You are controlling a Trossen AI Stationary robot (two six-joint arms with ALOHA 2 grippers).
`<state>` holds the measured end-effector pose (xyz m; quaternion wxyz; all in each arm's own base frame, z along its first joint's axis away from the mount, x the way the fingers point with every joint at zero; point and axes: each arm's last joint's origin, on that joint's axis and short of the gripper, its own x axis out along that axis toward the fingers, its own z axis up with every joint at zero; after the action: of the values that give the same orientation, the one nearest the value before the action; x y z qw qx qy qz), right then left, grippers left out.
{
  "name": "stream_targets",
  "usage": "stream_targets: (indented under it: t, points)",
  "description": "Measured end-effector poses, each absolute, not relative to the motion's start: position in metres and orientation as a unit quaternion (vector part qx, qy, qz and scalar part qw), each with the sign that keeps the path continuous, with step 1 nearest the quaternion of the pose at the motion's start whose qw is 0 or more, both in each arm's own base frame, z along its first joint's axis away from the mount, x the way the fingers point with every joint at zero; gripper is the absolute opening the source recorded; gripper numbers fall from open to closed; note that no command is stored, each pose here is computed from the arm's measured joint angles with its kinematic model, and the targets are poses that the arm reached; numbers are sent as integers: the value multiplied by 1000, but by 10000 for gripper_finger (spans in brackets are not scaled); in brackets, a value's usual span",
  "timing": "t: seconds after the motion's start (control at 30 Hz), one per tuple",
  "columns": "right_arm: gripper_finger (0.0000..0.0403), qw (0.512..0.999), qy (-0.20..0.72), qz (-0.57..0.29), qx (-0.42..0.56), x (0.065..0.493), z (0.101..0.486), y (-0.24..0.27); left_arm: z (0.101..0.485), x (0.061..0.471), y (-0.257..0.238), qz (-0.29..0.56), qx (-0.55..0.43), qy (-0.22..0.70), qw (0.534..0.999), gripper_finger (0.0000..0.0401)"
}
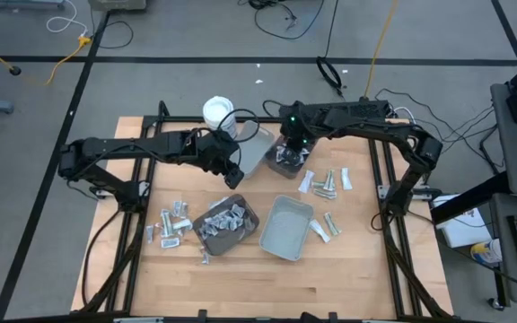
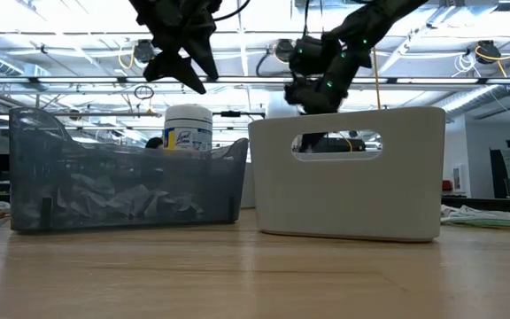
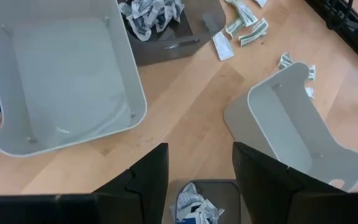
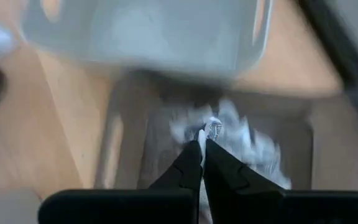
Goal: Pick & Place First Aid Supplies
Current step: Put the black towelette pack into the top black bin, then put the green bandage into the bottom gray bin
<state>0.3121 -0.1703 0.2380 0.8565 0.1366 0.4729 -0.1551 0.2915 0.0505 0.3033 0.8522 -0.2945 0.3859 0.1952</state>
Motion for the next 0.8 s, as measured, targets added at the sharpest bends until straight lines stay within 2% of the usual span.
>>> stream_targets:
  t: [0.2, 0.37, 0.6, 0.8]
  points:
    - [20, 855, 488, -141, 102, 309, 228, -169, 301, 288, 47, 197, -303, 406, 839, 186]
    - [74, 852, 496, -147, 78, 308, 228, -170, 296, 281, 46, 214, -316, 442, 812, 209]
    - [158, 855, 497, -136, 61, 307, 230, -169, 282, 257, 37, 224, -310, 562, 733, 256]
    - [187, 857, 498, -127, 45, 308, 230, -169, 261, 242, 17, 213, -275, 641, 684, 263]
